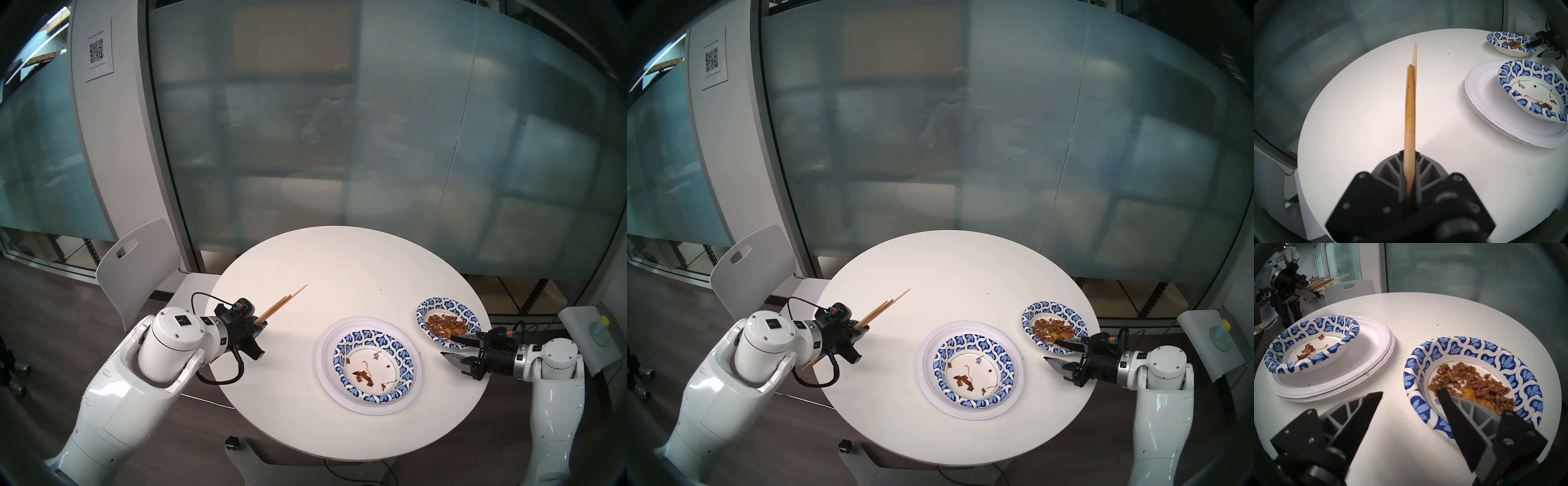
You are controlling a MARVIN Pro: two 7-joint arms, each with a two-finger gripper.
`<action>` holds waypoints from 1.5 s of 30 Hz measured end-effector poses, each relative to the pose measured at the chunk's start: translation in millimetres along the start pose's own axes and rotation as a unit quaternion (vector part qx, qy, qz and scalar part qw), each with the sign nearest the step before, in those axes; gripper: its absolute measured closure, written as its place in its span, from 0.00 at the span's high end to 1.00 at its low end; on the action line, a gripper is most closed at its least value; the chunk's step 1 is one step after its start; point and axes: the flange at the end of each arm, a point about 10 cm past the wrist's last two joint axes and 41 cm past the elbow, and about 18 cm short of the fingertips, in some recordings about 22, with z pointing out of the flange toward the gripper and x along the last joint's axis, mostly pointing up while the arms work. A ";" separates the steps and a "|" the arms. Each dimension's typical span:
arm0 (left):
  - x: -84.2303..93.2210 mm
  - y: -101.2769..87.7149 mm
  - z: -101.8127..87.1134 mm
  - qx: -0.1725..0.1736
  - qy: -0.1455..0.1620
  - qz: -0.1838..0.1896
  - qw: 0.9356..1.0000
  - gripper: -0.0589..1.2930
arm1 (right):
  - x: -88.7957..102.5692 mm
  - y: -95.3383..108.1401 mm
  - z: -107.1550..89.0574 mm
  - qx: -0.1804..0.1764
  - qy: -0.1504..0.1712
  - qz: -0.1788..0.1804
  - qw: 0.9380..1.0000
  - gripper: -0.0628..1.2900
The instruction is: Stack the plates into one stack
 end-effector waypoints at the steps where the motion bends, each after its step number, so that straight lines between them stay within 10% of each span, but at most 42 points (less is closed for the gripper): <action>1: -0.2 -0.2 0.0 0.000 0.000 0.000 1.000 0.10 | 0.3 1.1 0.3 0.001 -0.003 -0.002 1.000 0.74; 45: -4.0 -10.8 5.1 0.006 -0.002 -0.011 1.000 0.10 | 30.4 32.2 13.4 0.043 -0.105 -0.072 0.991 0.58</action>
